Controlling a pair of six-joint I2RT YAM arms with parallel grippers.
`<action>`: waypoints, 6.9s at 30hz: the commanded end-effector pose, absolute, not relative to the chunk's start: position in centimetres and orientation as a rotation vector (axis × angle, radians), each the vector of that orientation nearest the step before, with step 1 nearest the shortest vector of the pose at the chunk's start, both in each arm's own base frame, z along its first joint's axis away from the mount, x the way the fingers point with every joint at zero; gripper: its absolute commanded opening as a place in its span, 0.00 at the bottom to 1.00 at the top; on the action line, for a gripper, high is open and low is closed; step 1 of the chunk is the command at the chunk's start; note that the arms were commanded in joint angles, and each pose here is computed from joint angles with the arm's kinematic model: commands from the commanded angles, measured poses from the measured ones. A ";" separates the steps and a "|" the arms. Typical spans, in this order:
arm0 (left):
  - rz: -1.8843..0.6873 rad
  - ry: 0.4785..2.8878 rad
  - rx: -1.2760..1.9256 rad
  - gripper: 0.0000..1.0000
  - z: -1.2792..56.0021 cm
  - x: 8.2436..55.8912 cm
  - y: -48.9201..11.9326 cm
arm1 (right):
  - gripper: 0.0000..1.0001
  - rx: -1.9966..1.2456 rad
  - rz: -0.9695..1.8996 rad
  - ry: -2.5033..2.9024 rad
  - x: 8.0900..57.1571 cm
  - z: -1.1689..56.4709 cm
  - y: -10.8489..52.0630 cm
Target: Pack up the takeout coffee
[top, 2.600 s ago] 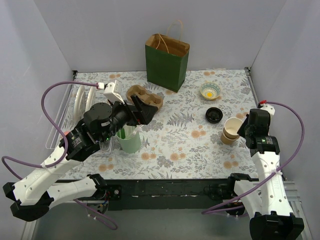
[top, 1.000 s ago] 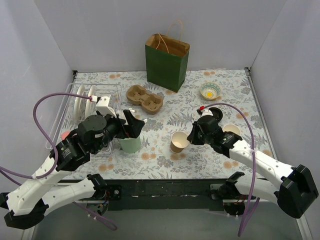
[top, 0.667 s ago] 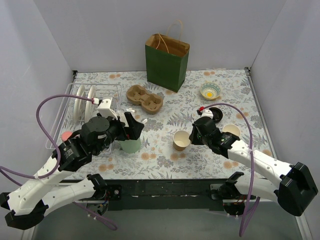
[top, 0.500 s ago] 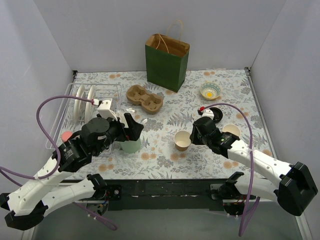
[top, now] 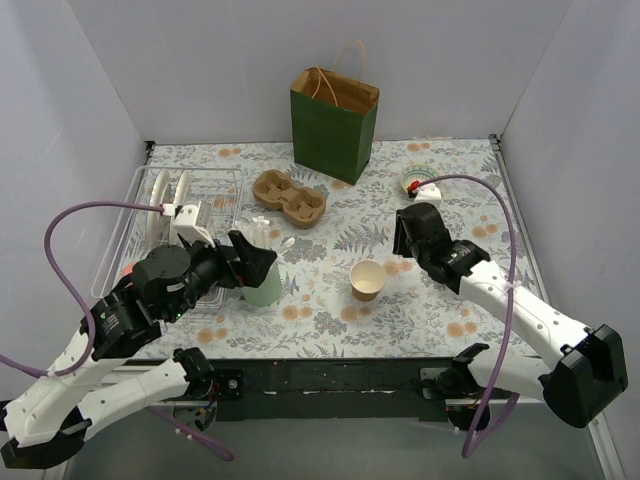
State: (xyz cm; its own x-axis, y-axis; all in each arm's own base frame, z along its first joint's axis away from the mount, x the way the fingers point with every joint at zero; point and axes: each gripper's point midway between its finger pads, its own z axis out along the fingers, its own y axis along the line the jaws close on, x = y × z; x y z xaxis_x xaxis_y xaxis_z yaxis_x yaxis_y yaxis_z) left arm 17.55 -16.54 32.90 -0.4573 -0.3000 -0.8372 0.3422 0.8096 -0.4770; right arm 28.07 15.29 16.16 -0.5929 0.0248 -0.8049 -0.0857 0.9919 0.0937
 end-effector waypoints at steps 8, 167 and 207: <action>-0.824 1.842 0.011 0.98 35.7 15.6 -14.9 | 0.53 -0.047 -0.096 2.359 35.0 11.5 9.3; -2.407 1.882 -0.379 0.23 38.3 15.1 -36.7 | 0.15 -0.705 1.499 0.906 11.2 38.5 21.6; -1.883 1.930 -0.310 0.61 37.7 17.2 -32.8 | 0.07 -0.854 1.338 0.640 7.2 39.1 20.2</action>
State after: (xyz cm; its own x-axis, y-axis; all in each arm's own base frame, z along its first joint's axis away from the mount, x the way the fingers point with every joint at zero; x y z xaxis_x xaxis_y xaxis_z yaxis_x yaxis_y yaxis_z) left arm 18.84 -33.56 36.73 -0.8589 -0.4740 -0.1939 0.1567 0.1172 -0.9807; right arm 11.16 21.19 36.05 -0.0578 0.4942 -0.8674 -0.9921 0.0687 0.1053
